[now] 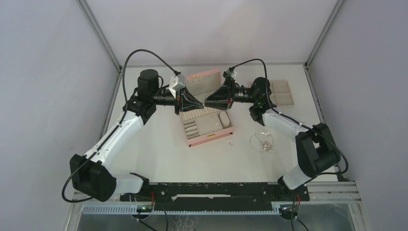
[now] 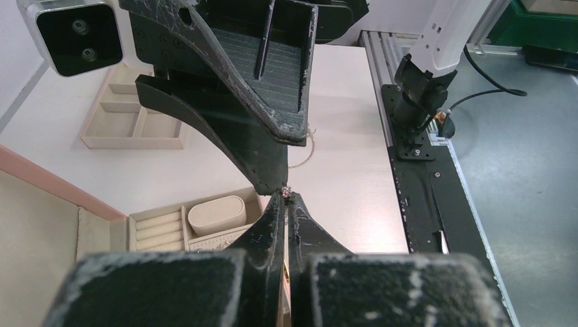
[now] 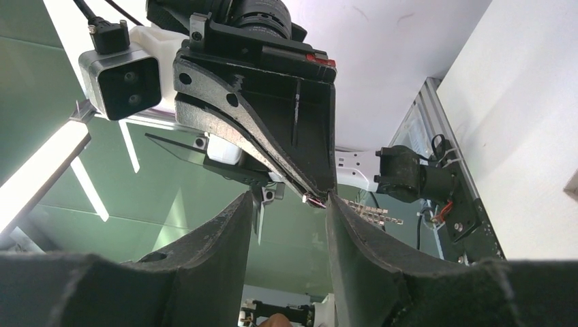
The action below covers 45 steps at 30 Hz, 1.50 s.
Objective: Organize the mixed jewelry
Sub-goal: Adjust the jewelry.
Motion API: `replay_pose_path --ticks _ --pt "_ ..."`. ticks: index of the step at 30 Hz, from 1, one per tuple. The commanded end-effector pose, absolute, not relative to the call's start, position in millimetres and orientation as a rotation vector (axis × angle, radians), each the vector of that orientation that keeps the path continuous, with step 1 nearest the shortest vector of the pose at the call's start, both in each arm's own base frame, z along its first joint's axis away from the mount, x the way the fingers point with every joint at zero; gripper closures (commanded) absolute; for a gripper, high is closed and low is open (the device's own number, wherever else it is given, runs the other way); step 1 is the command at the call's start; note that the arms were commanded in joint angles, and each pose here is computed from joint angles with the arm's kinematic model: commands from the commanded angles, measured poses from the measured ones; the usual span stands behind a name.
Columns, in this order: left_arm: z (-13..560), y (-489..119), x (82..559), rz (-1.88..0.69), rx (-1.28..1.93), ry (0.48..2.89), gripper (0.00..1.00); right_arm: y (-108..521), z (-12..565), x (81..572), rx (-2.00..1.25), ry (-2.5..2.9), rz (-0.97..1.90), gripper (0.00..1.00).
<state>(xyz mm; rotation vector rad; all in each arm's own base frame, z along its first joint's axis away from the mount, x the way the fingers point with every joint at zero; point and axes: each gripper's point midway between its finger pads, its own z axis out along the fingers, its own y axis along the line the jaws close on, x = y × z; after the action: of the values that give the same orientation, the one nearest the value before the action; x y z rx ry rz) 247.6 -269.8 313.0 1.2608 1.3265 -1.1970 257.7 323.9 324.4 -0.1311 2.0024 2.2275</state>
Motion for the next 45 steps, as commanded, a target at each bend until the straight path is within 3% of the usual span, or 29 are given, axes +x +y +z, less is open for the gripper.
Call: replay_pose_path --ticks 1,22,32,45 --pt "328.8 -269.5 252.5 -1.174 1.262 1.284 1.0 319.1 353.1 251.6 -0.241 1.898 2.23 0.48" --pt "327.6 -269.3 251.9 -1.182 1.258 1.298 1.0 319.1 351.2 251.6 -0.235 1.911 2.23 0.49" --pt "328.9 -268.4 252.3 -1.169 1.251 1.302 1.0 324.9 339.0 250.3 -0.237 1.958 2.224 0.64" --pt "328.8 -266.9 251.6 -1.158 1.243 1.309 1.0 332.0 331.6 244.6 -0.261 1.99 2.242 0.68"
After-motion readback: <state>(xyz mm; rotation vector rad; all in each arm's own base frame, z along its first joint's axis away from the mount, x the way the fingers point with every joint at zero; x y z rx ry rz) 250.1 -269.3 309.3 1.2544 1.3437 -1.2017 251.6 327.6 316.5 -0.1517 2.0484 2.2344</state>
